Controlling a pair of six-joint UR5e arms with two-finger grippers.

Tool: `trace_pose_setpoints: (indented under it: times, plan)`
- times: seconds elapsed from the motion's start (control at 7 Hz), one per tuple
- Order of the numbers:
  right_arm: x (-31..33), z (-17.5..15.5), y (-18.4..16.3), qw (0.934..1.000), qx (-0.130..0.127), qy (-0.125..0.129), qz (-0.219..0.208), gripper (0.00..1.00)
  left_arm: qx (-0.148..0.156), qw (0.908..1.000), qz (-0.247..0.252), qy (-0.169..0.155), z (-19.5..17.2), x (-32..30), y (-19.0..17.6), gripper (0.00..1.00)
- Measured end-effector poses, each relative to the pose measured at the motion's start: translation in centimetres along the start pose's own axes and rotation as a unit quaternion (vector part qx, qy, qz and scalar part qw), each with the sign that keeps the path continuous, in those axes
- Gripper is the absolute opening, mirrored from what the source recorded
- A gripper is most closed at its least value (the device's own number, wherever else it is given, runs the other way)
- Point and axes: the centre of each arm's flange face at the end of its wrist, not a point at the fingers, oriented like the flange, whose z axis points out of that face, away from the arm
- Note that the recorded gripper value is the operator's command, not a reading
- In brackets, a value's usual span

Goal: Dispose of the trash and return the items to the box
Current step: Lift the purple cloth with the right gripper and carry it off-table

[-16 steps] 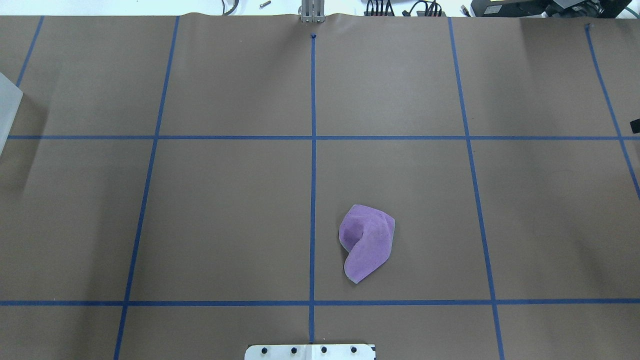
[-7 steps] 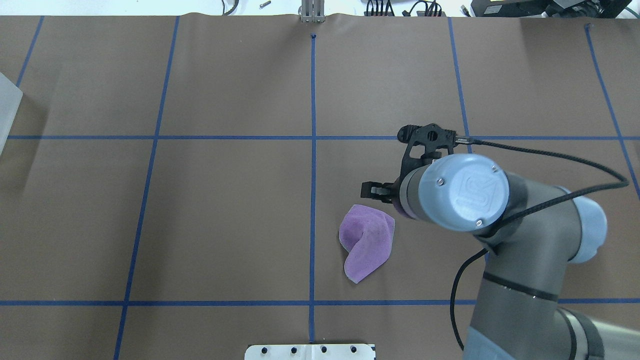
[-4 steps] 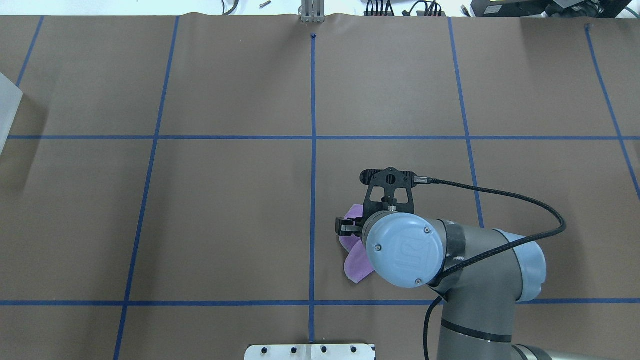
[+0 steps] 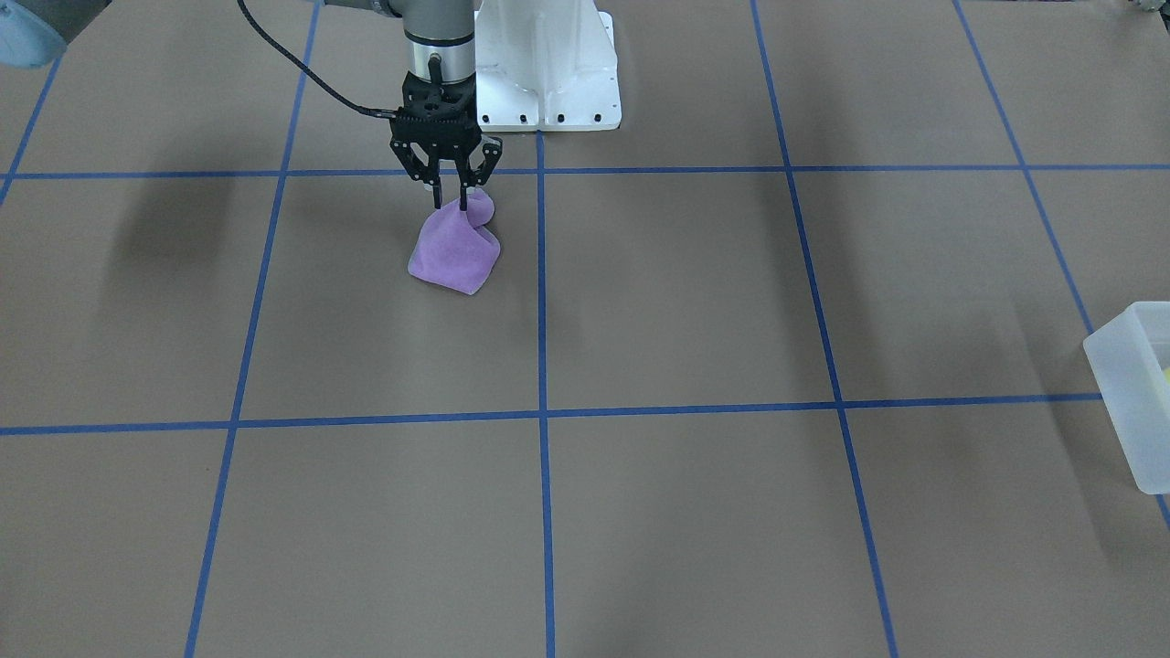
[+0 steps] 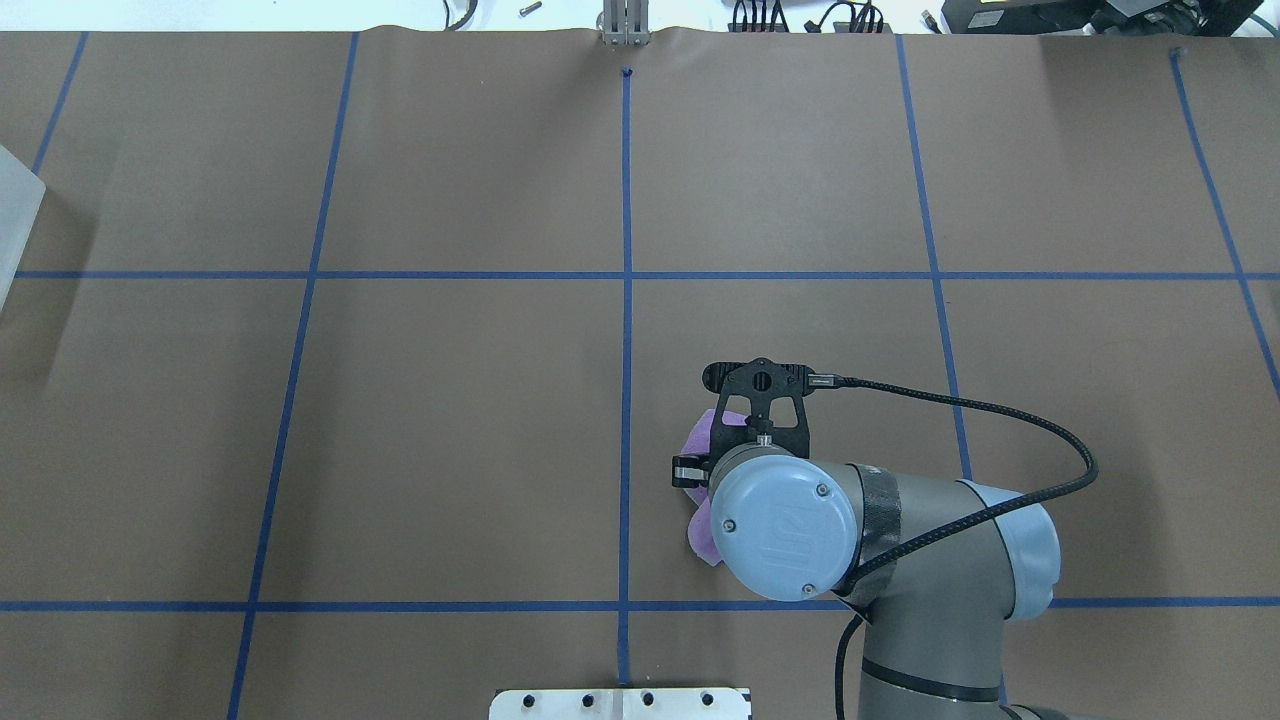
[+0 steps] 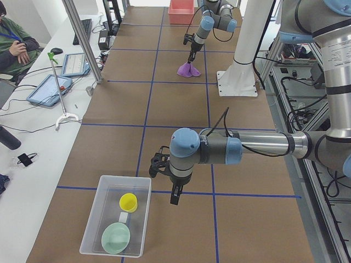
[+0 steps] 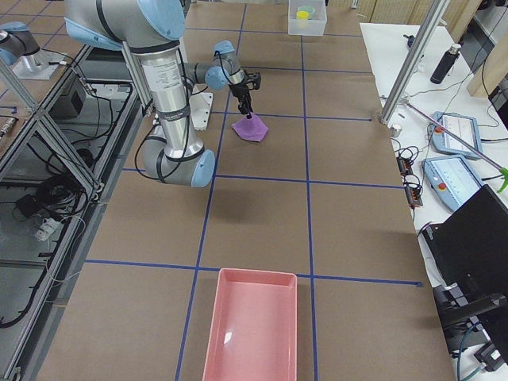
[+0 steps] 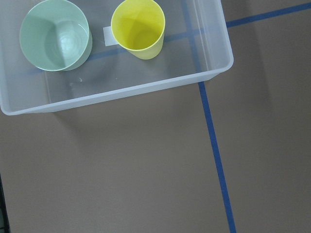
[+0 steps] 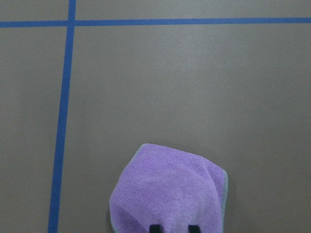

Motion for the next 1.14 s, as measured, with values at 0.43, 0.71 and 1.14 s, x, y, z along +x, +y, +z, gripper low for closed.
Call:
trace_pose_setpoints:
  times: [0.43, 0.71, 1.14]
  plan:
    - [0.4, -1.8, -1.9, 0.9998, 0.009, -0.013, 0.011, 0.00, -0.002, 1.0000, -0.002, 0.000, 0.2, -0.2, 0.1, 0.98]
    - [3.3, -4.4, -7.1, 0.9997, 0.003, -0.016, 0.019, 0.00, -0.008, 0.9999, -0.009, 0.001, 0.6, -0.5, 0.3, 0.99]
    - [15.6, -7.5, -20.7, 0.9983, -0.034, -0.010, -0.047, 0.00, -0.007, 0.9993, -0.015, 0.032, 1.0, -0.1, 0.6, 0.99]
